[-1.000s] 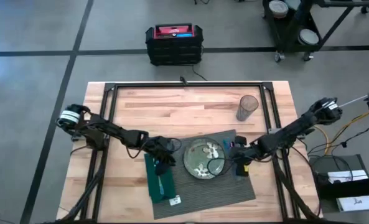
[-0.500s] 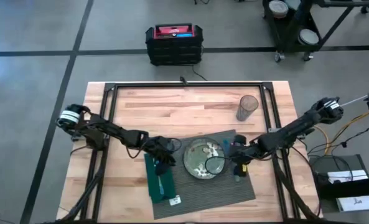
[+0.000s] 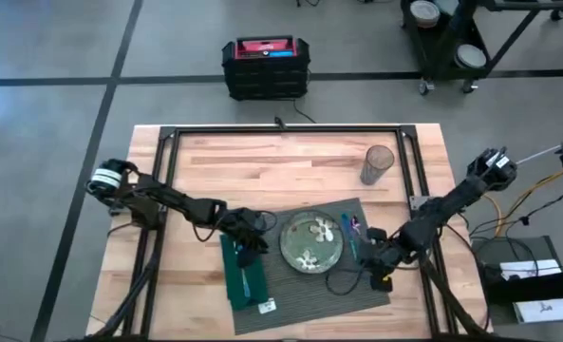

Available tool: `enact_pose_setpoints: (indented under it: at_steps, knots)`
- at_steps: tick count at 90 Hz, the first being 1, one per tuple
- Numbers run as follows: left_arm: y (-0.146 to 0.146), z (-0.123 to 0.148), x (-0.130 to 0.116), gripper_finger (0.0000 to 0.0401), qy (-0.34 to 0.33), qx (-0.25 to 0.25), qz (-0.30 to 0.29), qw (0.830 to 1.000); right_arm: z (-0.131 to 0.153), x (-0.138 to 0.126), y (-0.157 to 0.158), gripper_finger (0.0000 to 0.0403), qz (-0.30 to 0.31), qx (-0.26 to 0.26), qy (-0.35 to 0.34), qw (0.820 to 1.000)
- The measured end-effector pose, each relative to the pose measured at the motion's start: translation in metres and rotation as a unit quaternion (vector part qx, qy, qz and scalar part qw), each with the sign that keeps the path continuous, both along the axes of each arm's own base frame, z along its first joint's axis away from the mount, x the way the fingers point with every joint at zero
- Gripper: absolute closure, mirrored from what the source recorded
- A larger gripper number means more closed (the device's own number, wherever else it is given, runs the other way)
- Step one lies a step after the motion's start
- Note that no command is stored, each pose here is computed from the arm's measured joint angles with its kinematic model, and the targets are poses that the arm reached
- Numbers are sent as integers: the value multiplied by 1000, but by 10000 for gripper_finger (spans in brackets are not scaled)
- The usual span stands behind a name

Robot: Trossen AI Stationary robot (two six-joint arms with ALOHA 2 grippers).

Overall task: Set table place
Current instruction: Put the iridescent blue knife on the gray place mat, then adjust the gray place mat

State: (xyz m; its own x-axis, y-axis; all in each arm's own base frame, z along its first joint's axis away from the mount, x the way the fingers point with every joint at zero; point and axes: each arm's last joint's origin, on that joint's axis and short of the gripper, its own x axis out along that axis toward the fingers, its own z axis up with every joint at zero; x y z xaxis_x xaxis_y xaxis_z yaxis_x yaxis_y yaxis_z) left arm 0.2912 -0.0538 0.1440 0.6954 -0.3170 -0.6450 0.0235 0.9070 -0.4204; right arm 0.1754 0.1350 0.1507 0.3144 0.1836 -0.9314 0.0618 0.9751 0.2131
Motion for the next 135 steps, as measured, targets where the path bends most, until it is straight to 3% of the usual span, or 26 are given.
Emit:
enact_pose_setpoints:
  at_steps: [20,36,48,62,90,111,124,135]
  knots:
    - [0,0,0,325,0,-1,1,1000,-11,4,3,403,3,-12,13,1000]
    - [-6,25,-10,325,14,-55,5,998,18,3,2,403,-7,-16,28,999]
    - [-32,37,-29,325,78,-50,1,996,27,1,3,403,-28,4,13,1000]
    - [-73,31,-56,325,147,-49,-5,988,16,-13,9,403,-40,-6,46,998]
    - [-132,24,-92,325,178,-78,-11,981,11,-21,15,403,-50,-18,42,998]
    - [-162,16,-78,325,103,-155,-45,981,1,-19,17,403,-62,-31,58,996]
    - [-179,5,-66,325,130,-138,-68,980,-5,-18,19,403,-66,-38,66,995]
    - [-196,1,-50,325,138,-87,-101,981,-5,-18,19,403,-77,-41,60,994]
